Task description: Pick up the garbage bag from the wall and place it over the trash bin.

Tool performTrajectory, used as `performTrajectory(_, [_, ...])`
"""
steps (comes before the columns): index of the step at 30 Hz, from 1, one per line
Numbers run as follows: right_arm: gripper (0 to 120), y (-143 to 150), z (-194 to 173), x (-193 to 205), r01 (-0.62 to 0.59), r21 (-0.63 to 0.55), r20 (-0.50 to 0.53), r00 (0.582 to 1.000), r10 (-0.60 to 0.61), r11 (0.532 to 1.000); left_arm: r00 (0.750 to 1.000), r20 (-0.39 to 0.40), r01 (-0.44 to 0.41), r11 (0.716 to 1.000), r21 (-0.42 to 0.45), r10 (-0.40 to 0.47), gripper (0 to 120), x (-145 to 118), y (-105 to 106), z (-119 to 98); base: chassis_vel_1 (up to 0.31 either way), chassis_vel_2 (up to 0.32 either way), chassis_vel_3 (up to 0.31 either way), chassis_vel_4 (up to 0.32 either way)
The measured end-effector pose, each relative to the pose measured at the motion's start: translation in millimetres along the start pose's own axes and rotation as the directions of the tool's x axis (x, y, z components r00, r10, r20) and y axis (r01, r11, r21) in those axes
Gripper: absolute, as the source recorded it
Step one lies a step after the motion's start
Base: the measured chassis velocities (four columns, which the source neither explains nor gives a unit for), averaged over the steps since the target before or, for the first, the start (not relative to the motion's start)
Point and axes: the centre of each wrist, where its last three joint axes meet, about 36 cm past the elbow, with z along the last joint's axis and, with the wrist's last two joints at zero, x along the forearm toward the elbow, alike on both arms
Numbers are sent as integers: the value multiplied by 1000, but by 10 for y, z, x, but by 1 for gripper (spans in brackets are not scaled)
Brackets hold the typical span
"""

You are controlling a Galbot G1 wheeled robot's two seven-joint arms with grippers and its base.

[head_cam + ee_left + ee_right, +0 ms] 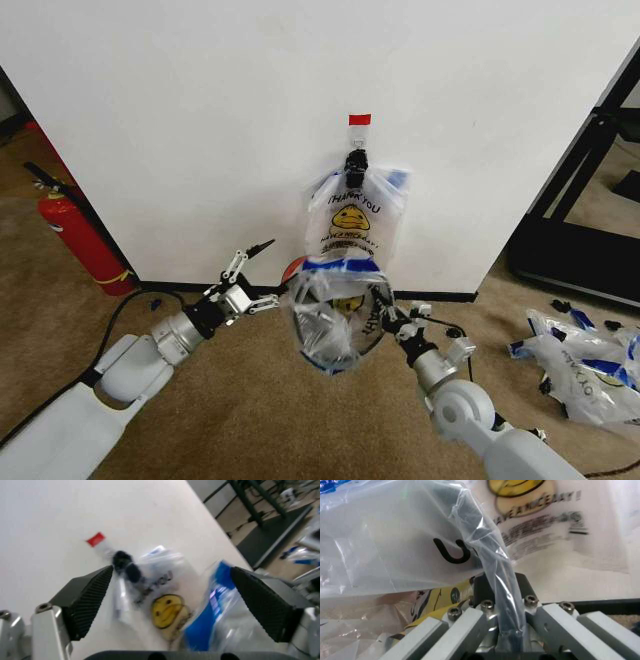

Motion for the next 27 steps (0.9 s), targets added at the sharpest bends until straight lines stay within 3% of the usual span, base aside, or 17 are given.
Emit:
performTrajectory(2, [0, 42, 43, -13, 17, 28, 2, 1000, -18, 999, 1000, -4, -28, 1000, 0, 28, 93, -28, -73, -2, 0, 0, 0, 0])
performTrajectory(6, [0, 91, 82, -18, 33, 61, 6, 999, -34, 998, 998, -32, -59, 998, -29, 58, 76, -20, -121, 42, 0, 0, 0, 0])
performTrajectory(7, [0, 91, 82, -18, 33, 61, 6, 999, -34, 998, 998, -32, -59, 998, -29, 58, 76, -20, -121, 42, 0, 0, 0, 0])
performTrajectory(18, [0, 101, 73, 13, 55, 120, 23, 998, -58, 991, 992, -99, -92, 990, -102, 82, 33, 65, -37, 129, 0, 0, 0, 0])
performTrajectory(27, [0, 85, -2, 2, 63, 155, 38, 997, -70, 986, 990, -99, -116, 987, -111, 105, 1, 89, -22, 50, 0, 0, 0, 0])
